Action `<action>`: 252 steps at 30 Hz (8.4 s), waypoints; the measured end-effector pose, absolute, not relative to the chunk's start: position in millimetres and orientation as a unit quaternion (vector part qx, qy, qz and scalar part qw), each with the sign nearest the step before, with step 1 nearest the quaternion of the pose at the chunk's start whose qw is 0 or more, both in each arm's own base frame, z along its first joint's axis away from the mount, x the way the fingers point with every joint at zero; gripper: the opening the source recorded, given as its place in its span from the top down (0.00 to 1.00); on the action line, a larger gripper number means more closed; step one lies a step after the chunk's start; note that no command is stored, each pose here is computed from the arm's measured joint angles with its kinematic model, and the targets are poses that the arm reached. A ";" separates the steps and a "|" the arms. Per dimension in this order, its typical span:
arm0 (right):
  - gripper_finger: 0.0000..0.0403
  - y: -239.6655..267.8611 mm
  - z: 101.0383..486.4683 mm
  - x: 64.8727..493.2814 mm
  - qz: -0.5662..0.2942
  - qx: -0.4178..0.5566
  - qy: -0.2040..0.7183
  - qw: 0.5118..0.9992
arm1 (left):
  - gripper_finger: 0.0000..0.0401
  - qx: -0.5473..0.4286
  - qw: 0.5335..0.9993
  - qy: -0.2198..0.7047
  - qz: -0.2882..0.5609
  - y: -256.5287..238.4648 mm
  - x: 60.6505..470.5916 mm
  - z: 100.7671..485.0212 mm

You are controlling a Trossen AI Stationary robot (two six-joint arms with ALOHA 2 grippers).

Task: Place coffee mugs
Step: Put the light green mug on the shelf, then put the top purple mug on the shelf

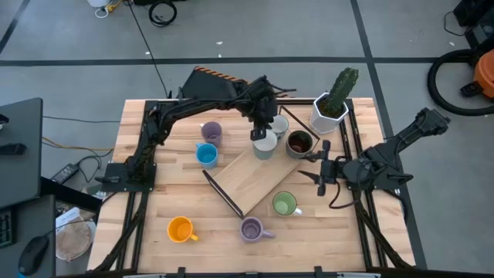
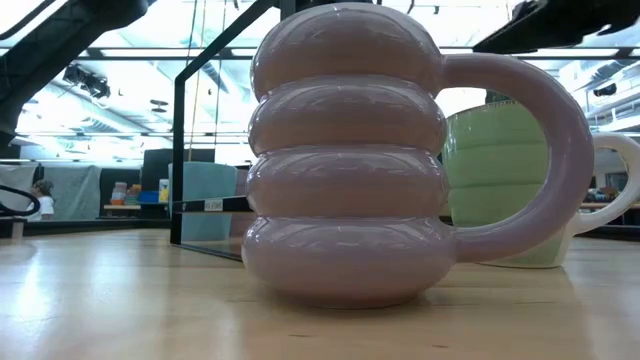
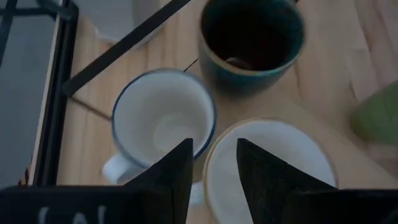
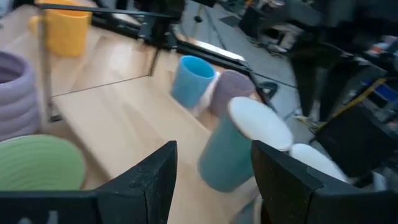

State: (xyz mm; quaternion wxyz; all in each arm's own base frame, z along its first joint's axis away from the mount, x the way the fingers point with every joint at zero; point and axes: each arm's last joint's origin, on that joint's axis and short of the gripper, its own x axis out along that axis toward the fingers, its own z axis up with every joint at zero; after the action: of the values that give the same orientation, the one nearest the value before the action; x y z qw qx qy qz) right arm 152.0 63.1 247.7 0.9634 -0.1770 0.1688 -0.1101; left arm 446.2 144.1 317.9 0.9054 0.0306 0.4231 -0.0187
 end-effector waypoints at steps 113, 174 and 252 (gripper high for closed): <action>0.26 -3.4 282.6 303.6 -0.160 -0.268 0.550 0.775 | 0.63 0.113 0.975 0.149 0.121 143.4 315.0 217.0; 0.26 3.2 290.6 306.7 -0.162 -0.268 0.531 0.787 | 0.63 0.151 0.969 0.144 0.134 123.9 329.2 211.5; 0.26 -5.7 286.6 281.3 -0.319 -0.231 0.522 0.756 | 0.65 -0.005 0.883 0.433 0.182 113.5 285.1 248.3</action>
State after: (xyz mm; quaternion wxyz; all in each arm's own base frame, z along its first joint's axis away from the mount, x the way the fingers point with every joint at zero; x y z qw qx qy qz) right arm 281.3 -5.7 286.6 0.7565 -0.2306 0.5222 -0.3192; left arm 285.1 113.5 248.3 0.8828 -0.0051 0.4330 0.1821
